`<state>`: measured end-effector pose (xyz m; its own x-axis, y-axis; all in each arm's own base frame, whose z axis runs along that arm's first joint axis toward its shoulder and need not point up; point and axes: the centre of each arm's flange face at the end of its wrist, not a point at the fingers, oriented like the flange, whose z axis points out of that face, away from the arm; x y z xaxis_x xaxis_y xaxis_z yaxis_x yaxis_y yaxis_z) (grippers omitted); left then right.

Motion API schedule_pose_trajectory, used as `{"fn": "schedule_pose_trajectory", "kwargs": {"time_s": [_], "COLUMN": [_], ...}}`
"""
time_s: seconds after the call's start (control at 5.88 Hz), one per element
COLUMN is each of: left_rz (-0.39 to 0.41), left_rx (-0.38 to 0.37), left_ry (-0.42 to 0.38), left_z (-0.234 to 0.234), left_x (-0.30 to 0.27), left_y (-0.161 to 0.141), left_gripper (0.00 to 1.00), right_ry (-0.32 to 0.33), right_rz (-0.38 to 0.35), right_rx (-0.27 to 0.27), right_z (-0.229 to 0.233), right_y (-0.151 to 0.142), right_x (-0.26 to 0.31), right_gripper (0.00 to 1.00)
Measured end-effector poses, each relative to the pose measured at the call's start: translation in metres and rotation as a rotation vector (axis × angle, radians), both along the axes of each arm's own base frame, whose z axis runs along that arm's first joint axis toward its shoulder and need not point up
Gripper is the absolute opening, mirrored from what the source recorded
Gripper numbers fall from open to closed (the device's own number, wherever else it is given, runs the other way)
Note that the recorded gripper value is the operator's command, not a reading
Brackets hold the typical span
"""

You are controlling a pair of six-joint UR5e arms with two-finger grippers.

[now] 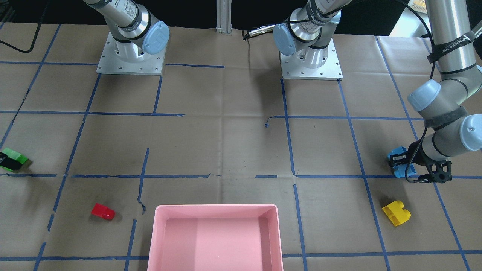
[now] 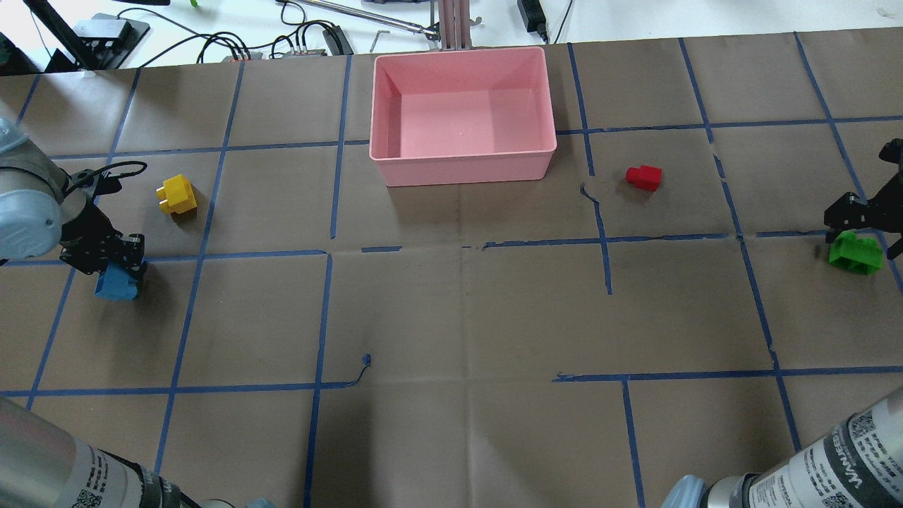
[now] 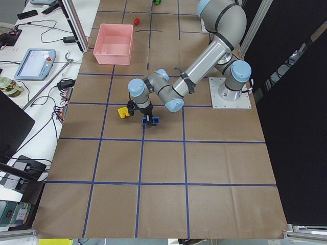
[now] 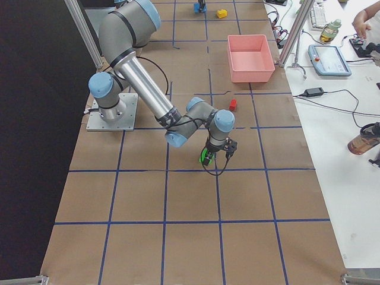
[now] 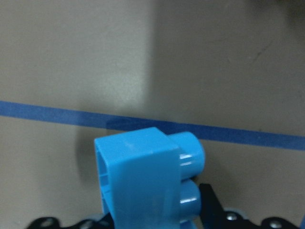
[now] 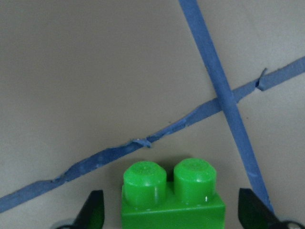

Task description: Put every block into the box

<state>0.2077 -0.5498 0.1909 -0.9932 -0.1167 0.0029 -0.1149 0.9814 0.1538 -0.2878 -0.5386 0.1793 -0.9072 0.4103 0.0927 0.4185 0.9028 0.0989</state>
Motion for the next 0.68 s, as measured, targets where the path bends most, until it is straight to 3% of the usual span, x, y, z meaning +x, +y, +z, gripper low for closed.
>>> {"fn": "schedule_pose_trajectory", "kwargs": {"time_s": [0.17,0.51,0.68], "left_rz": [-0.009,-0.053,-0.093], "left_rx": [-0.037,-0.109,-0.137], "left_ry": [0.028,0.049,0.044], "left_z": [0.014,0.047,0.079], "left_x": [-0.014,-0.051,-0.086], "left_y": [-0.006,-0.025,-0.046], "left_gripper": [0.00,0.00,0.00], "right_ry": [0.007,0.023,0.051], "right_rz": [-0.007,-0.011,-0.007], "right_rx": [0.005,-0.014,-0.056], "right_z": [-0.001,0.012,0.041], "right_y": [0.000,-0.005,-0.015], "right_x": [-0.002,-0.005,-0.009], "right_gripper": [0.41,0.40,0.40]}}
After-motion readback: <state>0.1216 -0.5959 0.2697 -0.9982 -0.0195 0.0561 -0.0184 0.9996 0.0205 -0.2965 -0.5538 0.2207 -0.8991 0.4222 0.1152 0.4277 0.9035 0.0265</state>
